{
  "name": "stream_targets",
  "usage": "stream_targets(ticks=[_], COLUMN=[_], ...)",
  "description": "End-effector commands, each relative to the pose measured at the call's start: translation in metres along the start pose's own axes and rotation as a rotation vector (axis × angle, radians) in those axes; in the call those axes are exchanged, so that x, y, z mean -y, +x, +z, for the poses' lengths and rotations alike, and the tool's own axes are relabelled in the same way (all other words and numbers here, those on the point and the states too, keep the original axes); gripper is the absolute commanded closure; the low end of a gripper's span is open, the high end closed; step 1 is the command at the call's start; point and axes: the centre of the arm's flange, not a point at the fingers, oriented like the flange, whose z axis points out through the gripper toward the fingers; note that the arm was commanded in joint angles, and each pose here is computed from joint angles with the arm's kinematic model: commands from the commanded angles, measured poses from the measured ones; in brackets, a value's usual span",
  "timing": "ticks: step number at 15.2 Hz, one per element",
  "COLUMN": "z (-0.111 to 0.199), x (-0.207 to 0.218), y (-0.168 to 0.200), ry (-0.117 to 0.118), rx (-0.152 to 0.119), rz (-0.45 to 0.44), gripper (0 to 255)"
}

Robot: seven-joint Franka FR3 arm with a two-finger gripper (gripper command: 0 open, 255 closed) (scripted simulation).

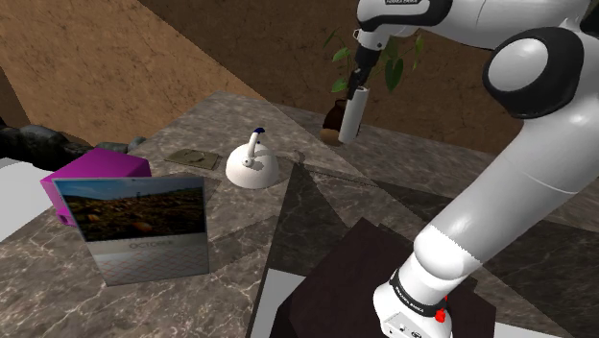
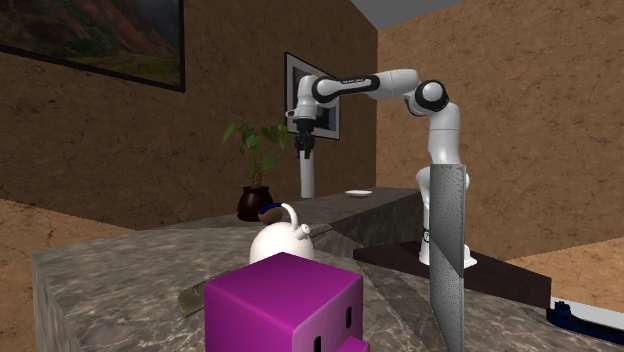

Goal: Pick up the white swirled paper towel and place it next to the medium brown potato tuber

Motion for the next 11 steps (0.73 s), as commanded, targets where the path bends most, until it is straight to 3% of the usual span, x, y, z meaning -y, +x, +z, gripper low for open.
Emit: stream_targets(ticks=[1,11], z=[0.001,0.004], x=[-0.023,-0.140], y=[-0.013,-0.075], ry=[0.000,0.000], rx=[0.000,0.000], rz=[-0.002,-0.002], gripper=[255,255])
